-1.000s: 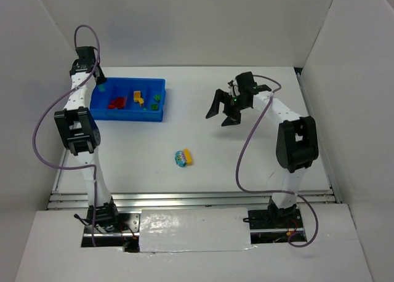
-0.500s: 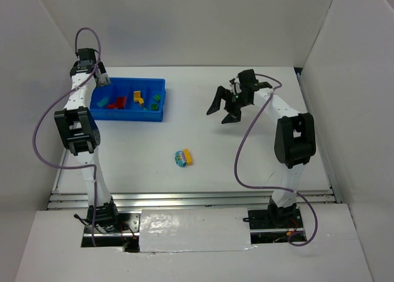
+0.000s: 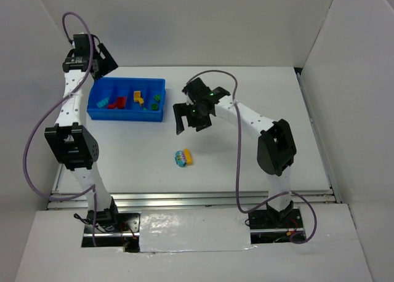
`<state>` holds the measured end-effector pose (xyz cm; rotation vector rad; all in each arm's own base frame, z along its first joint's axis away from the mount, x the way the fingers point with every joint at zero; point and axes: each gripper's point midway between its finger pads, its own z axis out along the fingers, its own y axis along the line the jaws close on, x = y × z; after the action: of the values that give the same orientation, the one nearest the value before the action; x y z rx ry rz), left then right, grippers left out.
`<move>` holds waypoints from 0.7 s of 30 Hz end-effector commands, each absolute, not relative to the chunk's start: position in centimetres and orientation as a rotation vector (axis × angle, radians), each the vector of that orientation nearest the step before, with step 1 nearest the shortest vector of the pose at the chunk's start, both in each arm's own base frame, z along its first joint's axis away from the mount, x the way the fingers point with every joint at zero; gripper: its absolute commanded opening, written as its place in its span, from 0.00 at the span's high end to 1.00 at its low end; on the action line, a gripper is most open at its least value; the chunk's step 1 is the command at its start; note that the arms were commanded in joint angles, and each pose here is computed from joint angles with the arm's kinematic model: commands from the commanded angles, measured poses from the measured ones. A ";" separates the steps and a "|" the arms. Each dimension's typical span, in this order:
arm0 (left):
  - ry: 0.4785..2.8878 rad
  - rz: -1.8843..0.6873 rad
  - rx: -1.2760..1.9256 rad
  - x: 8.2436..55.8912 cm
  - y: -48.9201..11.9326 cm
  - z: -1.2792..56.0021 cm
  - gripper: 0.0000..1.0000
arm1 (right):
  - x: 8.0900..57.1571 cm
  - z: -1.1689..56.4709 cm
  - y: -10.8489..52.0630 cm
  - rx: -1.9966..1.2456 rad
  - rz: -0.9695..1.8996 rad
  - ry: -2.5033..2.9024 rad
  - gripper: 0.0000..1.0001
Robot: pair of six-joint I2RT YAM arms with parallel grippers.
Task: Sort the legos into containers by color
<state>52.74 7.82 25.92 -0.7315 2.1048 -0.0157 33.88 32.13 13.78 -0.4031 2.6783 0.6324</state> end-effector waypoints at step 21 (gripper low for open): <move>2.297 -0.194 -0.695 39.4 0.1 24.5 0.02 | 26.6 3.1 34.1 -0.620 0.152 2.946 0.02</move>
<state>39.92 0.28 22.61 -0.7609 2.3380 -0.1732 26.99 34.98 2.93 -0.6288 2.9301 0.2250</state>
